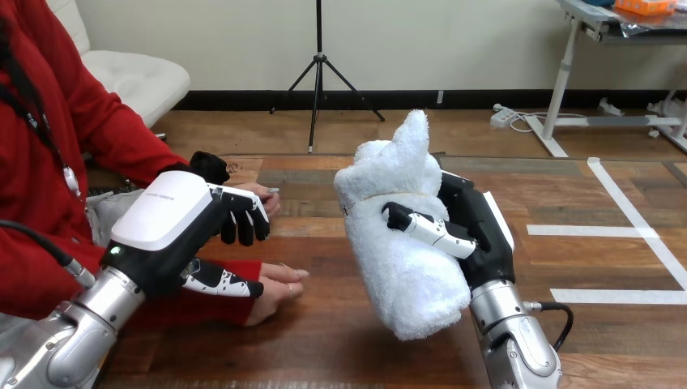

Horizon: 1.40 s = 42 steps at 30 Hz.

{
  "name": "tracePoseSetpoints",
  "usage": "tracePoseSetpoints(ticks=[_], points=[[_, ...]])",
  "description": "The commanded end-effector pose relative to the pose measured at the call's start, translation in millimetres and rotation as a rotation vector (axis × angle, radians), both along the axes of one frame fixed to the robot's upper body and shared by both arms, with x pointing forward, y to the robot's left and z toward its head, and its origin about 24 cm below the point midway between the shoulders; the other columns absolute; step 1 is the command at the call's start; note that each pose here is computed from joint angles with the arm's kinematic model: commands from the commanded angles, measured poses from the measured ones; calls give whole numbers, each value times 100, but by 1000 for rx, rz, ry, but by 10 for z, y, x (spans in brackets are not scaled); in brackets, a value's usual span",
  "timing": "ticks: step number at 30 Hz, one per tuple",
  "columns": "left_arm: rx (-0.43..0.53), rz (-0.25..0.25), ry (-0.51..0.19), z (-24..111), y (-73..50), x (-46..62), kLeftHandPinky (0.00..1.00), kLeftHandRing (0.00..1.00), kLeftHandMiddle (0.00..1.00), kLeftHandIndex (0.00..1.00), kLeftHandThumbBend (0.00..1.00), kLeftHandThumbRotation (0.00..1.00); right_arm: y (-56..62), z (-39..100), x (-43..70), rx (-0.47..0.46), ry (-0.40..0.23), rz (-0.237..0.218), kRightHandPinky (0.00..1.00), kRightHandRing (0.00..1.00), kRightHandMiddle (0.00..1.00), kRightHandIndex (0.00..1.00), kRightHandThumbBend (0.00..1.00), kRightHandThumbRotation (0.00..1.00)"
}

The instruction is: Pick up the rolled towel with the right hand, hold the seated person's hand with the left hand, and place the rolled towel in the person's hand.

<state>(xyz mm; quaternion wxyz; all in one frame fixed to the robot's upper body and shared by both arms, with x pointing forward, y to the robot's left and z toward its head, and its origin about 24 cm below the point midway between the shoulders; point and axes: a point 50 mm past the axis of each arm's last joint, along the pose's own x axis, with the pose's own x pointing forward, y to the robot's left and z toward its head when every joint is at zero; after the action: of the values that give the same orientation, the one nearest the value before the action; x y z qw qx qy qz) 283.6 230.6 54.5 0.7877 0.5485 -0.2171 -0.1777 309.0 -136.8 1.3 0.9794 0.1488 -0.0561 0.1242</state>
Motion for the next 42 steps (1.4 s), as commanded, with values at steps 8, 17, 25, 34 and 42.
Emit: tracePoseSetpoints(ticks=[8, 17, 25, 34, 42], points=[[-34, 15, -83, 208, -11, 119, 41, 43, 48, 49, 87, 7, 17, 454, 262, 16, -183, 22, 4, 9, 19, 23, 55, 0], [-34, 25, -62, 187, 9, 118, 45, 47, 51, 52, 89, 11, 8, 462, 257, 11, -192, 19, 4, 9, 18, 24, 55, 0], [-36, 32, -44, 170, 31, 103, 50, 51, 54, 56, 91, 16, 1, 474, 244, 0, -205, 14, 4, 10, 19, 24, 57, 0], [-25, 41, -34, 146, 66, 84, 55, 56, 59, 62, 95, 21, -4, 478, 234, 13, -212, 24, 4, 9, 18, 23, 56, 0], [-19, 56, -21, 125, 96, 72, 57, 58, 62, 65, 98, 25, -15, 476, 226, 2, -215, 21, 4, 9, 18, 23, 56, 0]])
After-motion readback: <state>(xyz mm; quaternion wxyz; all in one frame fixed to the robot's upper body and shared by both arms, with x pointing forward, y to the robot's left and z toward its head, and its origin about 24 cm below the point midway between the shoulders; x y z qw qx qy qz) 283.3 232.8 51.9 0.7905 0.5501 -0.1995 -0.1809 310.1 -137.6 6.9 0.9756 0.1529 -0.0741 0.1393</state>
